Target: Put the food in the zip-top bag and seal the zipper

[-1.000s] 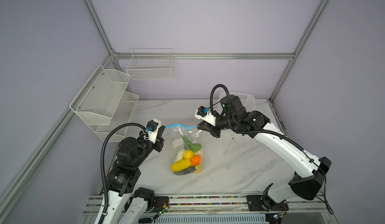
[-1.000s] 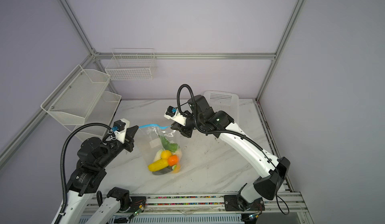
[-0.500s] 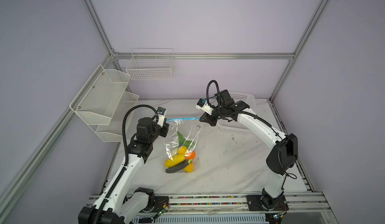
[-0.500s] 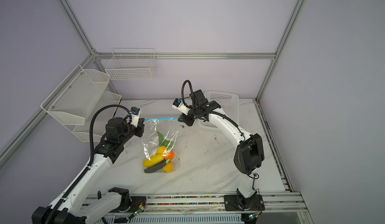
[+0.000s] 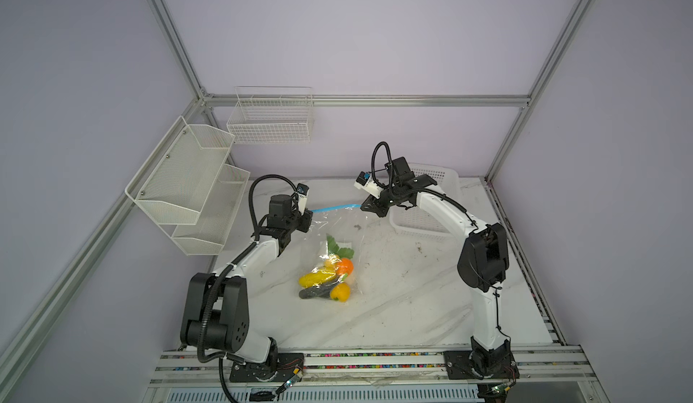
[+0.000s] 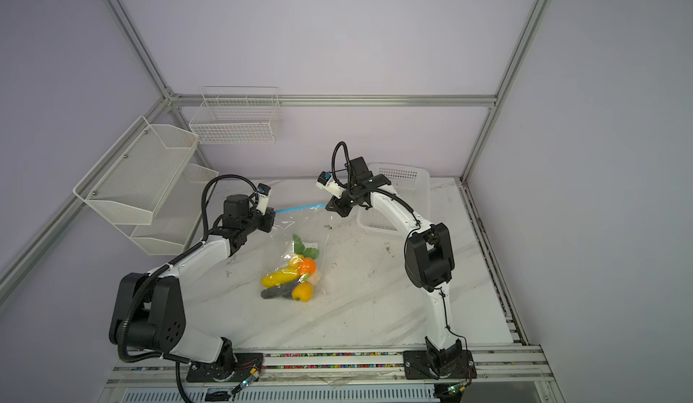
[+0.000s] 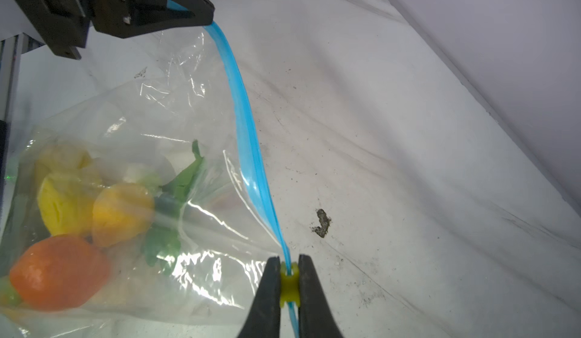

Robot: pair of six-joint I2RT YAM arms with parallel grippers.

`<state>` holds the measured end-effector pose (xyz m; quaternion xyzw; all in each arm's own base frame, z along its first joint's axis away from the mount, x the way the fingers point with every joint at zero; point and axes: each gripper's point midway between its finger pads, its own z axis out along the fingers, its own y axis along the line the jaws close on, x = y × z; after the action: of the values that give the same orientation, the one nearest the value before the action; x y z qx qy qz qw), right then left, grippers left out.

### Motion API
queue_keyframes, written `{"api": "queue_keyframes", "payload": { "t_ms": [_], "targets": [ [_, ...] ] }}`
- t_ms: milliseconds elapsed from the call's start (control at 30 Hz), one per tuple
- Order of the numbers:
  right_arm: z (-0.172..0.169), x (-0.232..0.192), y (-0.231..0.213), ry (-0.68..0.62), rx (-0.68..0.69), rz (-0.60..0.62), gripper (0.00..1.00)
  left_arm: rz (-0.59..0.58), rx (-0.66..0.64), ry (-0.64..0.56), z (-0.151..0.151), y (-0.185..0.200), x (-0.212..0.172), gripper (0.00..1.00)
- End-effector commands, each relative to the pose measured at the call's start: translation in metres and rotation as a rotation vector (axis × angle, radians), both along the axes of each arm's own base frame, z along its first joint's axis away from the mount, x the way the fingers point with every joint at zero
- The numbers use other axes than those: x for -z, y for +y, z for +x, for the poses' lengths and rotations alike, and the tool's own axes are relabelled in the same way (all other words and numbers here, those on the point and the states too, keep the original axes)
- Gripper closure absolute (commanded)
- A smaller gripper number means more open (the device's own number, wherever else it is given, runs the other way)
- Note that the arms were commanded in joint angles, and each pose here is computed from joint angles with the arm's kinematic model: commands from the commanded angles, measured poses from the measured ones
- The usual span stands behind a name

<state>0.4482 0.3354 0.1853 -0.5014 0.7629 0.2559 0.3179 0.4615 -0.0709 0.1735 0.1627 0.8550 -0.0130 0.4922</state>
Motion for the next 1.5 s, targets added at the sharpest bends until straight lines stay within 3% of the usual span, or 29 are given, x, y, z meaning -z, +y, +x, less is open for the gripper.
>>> {"api": "queue_keyframes", "payload": {
  "t_ms": [0, 200, 300, 367, 500, 667, 733, 900, 1033, 1200, 1333, 1467],
  "targets": [
    [0.026, 0.008, -0.009, -0.029, 0.023, -0.012, 1.00, -0.016, -0.033, -0.122, 0.038, 0.005, -0.045, 1.00],
    [0.054, 0.035, -0.004, -0.029, 0.041, -0.026, 0.99, 0.000, -0.050, -0.054, 0.065, 0.012, -0.010, 1.00],
    [0.066, 0.044, -0.002, -0.036, 0.048, -0.028, 0.94, -0.001, -0.064, -0.030, 0.075, 0.016, 0.002, 1.00],
    [0.070, 0.048, 0.000, -0.037, 0.050, -0.029, 0.89, -0.007, -0.074, -0.017, 0.080, 0.019, 0.008, 0.87],
    [0.080, 0.052, 0.001, -0.048, 0.069, -0.031, 0.78, -0.020, -0.103, -0.024, 0.087, 0.026, 0.008, 0.47],
    [0.084, 0.021, 0.007, -0.095, 0.058, 0.017, 0.54, -0.033, -0.123, -0.088, 0.084, 0.030, -0.021, 0.01],
    [0.079, -0.012, 0.012, -0.132, 0.030, 0.074, 0.45, -0.059, -0.119, -0.128, 0.079, 0.028, -0.046, 0.00],
    [0.037, -0.065, 0.023, -0.156, -0.079, 0.225, 0.44, -0.182, -0.048, -0.169, 0.048, 0.006, -0.092, 0.00],
    [-0.017, -0.084, 0.041, -0.219, -0.090, 0.367, 0.39, -0.289, 0.026, -0.117, 0.003, -0.025, -0.091, 0.00],
    [-0.067, -0.077, 0.040, -0.243, -0.082, 0.405, 0.39, -0.366, 0.058, -0.062, -0.059, -0.039, -0.083, 0.00],
    [-0.084, -0.066, 0.027, -0.248, 0.023, 0.414, 0.40, -0.394, 0.048, -0.062, -0.096, -0.034, -0.075, 0.00],
    [-0.089, -0.059, -0.011, -0.314, 0.202, 0.407, 0.40, -0.336, -0.042, -0.068, -0.115, -0.012, -0.062, 0.00]
  ]
}}
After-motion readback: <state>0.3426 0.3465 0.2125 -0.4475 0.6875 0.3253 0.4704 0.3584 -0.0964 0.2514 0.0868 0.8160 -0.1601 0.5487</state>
